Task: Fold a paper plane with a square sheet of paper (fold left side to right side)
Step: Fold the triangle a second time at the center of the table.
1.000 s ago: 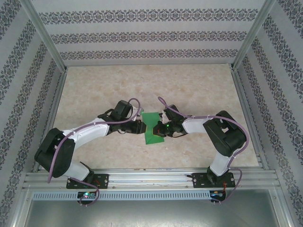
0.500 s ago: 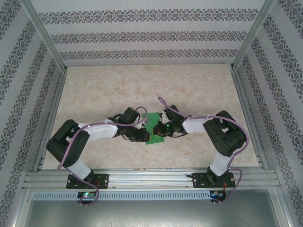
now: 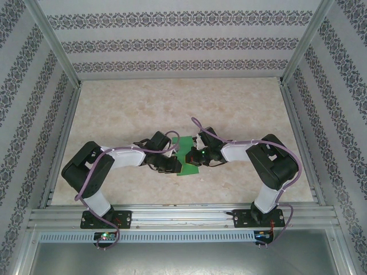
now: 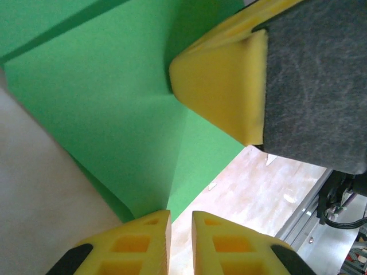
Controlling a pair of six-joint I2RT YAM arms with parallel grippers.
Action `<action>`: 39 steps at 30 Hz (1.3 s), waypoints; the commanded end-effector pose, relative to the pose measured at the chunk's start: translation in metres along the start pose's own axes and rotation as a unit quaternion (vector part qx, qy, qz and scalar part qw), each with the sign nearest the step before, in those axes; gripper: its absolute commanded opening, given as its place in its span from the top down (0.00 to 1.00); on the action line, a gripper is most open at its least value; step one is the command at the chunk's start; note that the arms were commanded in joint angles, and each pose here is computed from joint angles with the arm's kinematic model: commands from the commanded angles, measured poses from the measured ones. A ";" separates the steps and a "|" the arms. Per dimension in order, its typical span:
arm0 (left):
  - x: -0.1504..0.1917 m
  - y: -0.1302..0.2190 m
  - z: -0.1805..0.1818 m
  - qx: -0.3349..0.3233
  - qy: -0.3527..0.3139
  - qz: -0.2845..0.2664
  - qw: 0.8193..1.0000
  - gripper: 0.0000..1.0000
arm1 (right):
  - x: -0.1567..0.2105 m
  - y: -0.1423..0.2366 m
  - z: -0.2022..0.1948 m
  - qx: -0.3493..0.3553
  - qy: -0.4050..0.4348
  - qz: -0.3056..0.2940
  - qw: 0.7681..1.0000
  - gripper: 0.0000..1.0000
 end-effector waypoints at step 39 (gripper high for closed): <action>0.015 -0.014 0.028 -0.075 0.018 0.025 0.997 0.94 | 0.013 0.012 0.020 -0.016 0.028 0.000 0.999 1.00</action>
Point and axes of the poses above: each hand's point on the last joint's axis, 136 mm out from that joint toward the fingers, its own y axis back along the fingers, its own z axis along the line the jaws close on, x = y × z, the point moved 5 cm from there along y, back along the fingers, and after that the axes turned 2 degrees about y, right-handed, at the moved point
